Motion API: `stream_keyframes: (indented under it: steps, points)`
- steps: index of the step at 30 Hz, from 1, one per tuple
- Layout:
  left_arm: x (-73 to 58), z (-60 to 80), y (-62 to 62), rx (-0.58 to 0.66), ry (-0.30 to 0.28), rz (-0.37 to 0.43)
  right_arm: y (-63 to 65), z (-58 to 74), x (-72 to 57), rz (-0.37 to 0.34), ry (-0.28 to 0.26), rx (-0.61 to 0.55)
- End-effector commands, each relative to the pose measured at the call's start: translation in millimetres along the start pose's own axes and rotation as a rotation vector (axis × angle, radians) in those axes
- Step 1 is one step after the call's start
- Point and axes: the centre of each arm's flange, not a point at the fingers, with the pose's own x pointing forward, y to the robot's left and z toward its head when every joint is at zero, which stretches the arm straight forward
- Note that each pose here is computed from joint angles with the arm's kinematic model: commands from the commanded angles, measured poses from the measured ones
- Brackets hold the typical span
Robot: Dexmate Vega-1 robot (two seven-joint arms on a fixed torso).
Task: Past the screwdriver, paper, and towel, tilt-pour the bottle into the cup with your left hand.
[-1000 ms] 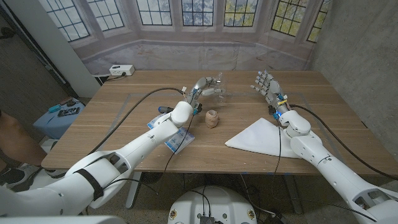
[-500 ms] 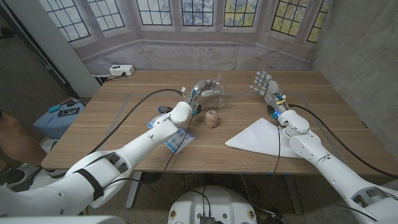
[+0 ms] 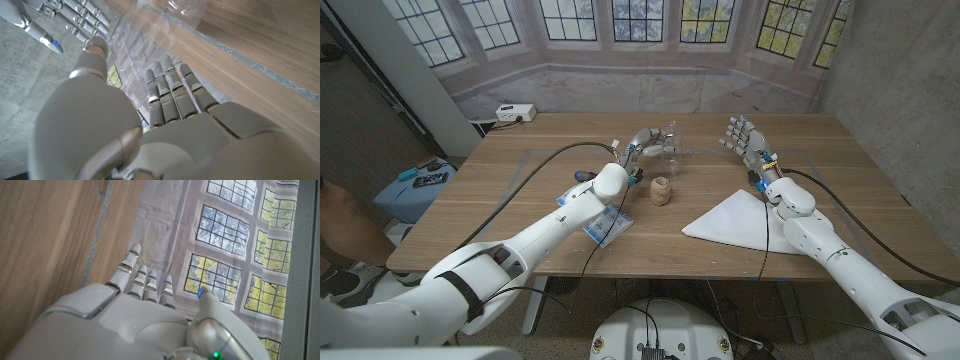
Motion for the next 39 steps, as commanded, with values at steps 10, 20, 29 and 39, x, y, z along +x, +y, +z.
stream_keyframes:
  steps: [10, 20, 29, 39]
  points:
    - [-4.9, -3.5, 0.8, 0.068, 0.016, -0.002, -1.7, -6.1, 1.8, 0.005, -0.002, 0.014]
    - [-8.4, -11.3, -2.5, 0.070, 0.024, 0.003, -3.1, -7.3, 2.7, 0.006, -0.002, 0.016]
    - [-10.1, -17.0, -5.2, 0.080, 0.027, 0.001, -3.5, -8.2, 4.1, 0.006, -0.001, 0.017]
    - [-10.7, -18.9, -5.2, 0.088, 0.022, 0.005, -2.6, -9.0, 7.4, 0.008, 0.000, 0.017]
